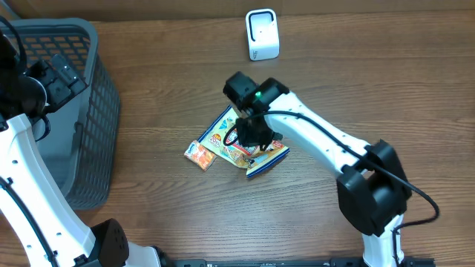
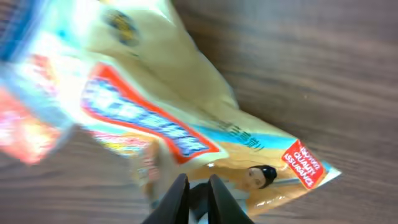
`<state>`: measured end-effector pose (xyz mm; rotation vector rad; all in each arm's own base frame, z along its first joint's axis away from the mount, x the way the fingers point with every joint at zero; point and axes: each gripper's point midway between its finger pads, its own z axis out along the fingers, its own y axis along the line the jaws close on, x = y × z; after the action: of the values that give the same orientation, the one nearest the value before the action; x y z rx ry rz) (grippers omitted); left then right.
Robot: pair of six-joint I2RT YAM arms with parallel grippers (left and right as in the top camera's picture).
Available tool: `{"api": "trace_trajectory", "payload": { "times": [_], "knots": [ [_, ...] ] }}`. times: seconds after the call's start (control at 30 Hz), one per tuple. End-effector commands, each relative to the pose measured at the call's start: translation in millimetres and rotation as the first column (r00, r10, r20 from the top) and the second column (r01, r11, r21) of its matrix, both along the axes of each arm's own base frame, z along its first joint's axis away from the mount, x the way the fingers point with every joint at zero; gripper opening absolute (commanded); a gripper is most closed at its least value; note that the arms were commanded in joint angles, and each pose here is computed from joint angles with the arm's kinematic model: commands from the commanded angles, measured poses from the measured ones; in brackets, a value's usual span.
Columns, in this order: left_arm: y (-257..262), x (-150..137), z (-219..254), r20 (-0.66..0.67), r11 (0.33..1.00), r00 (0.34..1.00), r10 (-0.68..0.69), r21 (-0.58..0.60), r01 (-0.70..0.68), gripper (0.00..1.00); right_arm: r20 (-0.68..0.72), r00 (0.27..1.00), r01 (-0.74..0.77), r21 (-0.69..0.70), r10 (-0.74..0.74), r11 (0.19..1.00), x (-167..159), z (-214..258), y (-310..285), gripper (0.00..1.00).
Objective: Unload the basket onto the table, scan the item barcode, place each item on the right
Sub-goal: 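Lower the right gripper onto the yellow bag and pinch its edge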
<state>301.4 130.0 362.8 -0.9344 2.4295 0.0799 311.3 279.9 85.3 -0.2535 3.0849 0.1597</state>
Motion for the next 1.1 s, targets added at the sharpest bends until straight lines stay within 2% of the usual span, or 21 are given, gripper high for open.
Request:
{"api": "trace_trajectory", "payload": {
  "times": [0.0,0.13,0.23,0.27,0.3,0.4,0.53,0.67,0.77,0.87,0.97,1.07],
  "knots": [
    [1.4,0.2,-1.3,-0.01,1.0,1.0,-0.009,0.013,0.009,1.0,-0.036,0.998,-0.052,0.095,0.055,0.994,-14.6,22.7,12.1,0.08],
    [1.4,0.2,-1.3,-0.01,1.0,1.0,-0.009,0.013,0.009,1.0,-0.084,0.995,-0.038,0.068,0.043,0.997,-29.2,-8.0,6.5,0.07],
    [1.4,0.2,-1.3,-0.01,1.0,1.0,-0.009,0.013,0.009,1.0,-0.113,0.993,0.027,0.048,-0.022,0.998,-38.6,-42.6,-2.0,0.07],
    [1.4,0.2,-1.3,-0.01,1.0,1.0,-0.009,0.013,0.009,1.0,-0.126,0.991,0.045,0.037,-0.04,0.998,-43.5,-55.7,-7.6,0.04],
    [1.4,0.2,-1.3,-0.01,1.0,1.0,-0.009,0.013,0.009,1.0,-0.168,0.983,0.08,-0.005,-0.08,0.997,-57.9,-72.6,-20.7,0.04],
    [1.4,0.2,-1.3,-0.01,1.0,1.0,-0.009,0.013,0.009,1.0,-0.198,0.976,0.079,-0.078,-0.093,0.994,-68.8,-73.4,-36.6,0.04],
    [1.4,0.2,-1.3,-0.01,1.0,1.0,-0.009,0.013,0.009,1.0,-0.157,0.983,0.07,-0.182,-0.099,0.981,-58.1,-37.9,-50.5,0.04],
    [1.4,0.2,-1.3,-0.01,1.0,1.0,-0.009,0.013,0.009,1.0,-0.087,0.995,0.031,-0.122,-0.042,0.992,-34.8,1.4,-32.6,0.04],
    [1.4,0.2,-1.3,-0.01,1.0,1.0,-0.009,0.013,0.009,1.0,-0.024,0.999,0.034,-0.039,-0.035,0.999,-17.0,10.0,-13.4,0.04],
    [1.4,0.2,-1.3,-0.01,1.0,1.0,-0.009,0.013,0.009,1.0,-0.042,0.999,0.033,-0.016,-0.033,0.999,-19.9,0.5,-8.1,0.04],
    [1.4,0.2,-1.3,-0.01,1.0,1.0,-0.009,0.013,0.009,1.0,-0.059,0.996,0.068,-0.012,-0.068,0.998,-25.3,-29.8,-10.1,0.04],
    [1.4,0.2,-1.3,-0.01,1.0,1.0,-0.009,0.013,0.009,1.0,-0.06,0.996,0.064,0.06,-0.06,0.996,-27.5,-55.6,-0.1,0.04]
  ]
}}
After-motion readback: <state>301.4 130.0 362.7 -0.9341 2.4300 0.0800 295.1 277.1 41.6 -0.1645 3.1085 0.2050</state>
